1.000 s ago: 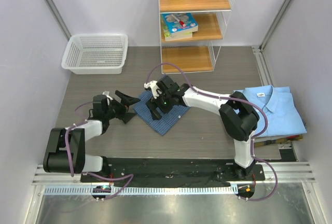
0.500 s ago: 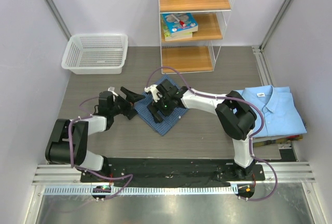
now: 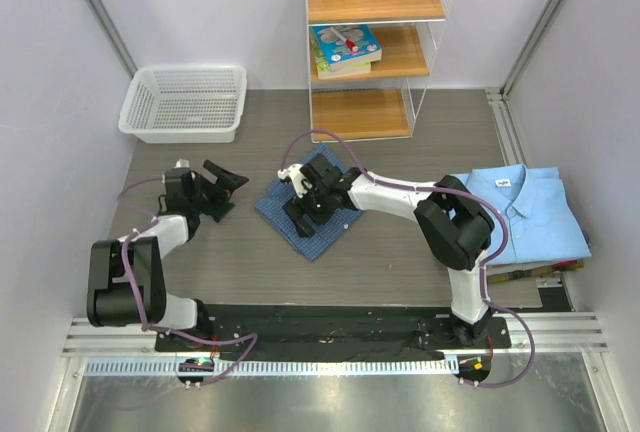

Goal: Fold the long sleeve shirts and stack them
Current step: Fold the shirt

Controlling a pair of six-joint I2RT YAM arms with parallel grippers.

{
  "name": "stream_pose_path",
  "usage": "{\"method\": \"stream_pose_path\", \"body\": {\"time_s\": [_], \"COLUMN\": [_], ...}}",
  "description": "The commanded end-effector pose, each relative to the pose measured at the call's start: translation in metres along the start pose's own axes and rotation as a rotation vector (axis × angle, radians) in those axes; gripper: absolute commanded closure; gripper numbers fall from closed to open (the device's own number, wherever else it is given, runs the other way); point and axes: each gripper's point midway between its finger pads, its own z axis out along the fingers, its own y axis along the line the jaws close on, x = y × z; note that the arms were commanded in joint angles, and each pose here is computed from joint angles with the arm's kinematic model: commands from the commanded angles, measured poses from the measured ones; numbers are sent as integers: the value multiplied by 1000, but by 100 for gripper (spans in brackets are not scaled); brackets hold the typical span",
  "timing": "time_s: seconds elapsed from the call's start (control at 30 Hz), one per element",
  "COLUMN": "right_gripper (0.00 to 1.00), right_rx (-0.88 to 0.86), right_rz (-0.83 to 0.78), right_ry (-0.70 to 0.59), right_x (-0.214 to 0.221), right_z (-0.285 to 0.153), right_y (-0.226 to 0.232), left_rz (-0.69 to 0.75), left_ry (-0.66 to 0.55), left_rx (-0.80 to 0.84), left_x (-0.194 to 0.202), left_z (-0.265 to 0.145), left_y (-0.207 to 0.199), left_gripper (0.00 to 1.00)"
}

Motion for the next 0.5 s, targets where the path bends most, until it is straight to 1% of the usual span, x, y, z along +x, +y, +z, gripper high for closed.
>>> {"method": "stream_pose_path", "body": {"time_s": [0.0, 0.03, 0.07, 0.1, 0.13, 0.17, 0.2, 0.23, 0.27, 0.33, 0.37, 0.43, 0.47], "right_gripper": [17, 17, 16, 16, 15, 15, 13, 12, 12, 11, 11, 11, 11], "right_rx": [-1, -32, -49, -72, -104, -128, -146, -166, -176, -190, -191, -199, -186], "right_rz": [-2, -5, -7, -12, -16, -17, -28, -30, -25, -1, 28, 64, 93], "right_ry": [84, 73, 60, 34, 18, 1, -32, -58, -76, -121, -137, -160, -168], "right_x": [25, 22, 17, 8, 4, -1, -11, -18, -25, -37, -42, -48, -48], "right_z": [5, 3, 0, -6, -10, -15, -24, -31, -37, -52, -58, -69, -73], "right_y": [-2, 3, 7, 12, 18, 24, 28, 32, 34, 29, 25, 17, 4], "left_rz": [199, 263, 299, 325, 335, 349, 349, 359, 350, 358, 378, 364, 373], "left_ry": [39, 62, 65, 129, 136, 164, 217, 233, 291, 335, 367, 423, 445], "left_rx": [99, 174, 235, 339, 389, 412, 431, 453, 442, 420, 428, 380, 380], "left_x": [-5, -3, -5, 6, 3, 8, 15, 15, 29, 40, 52, 64, 71], "left_z": [-20, -25, -29, -37, -39, -40, -39, -39, -34, -28, -24, -13, -10], "left_y": [-18, -33, -50, -68, -84, -92, -95, -107, -107, -109, -115, -104, -104], "left_gripper": [8, 10, 18, 22, 27, 34, 39, 42, 48, 52, 58, 62, 67]}}
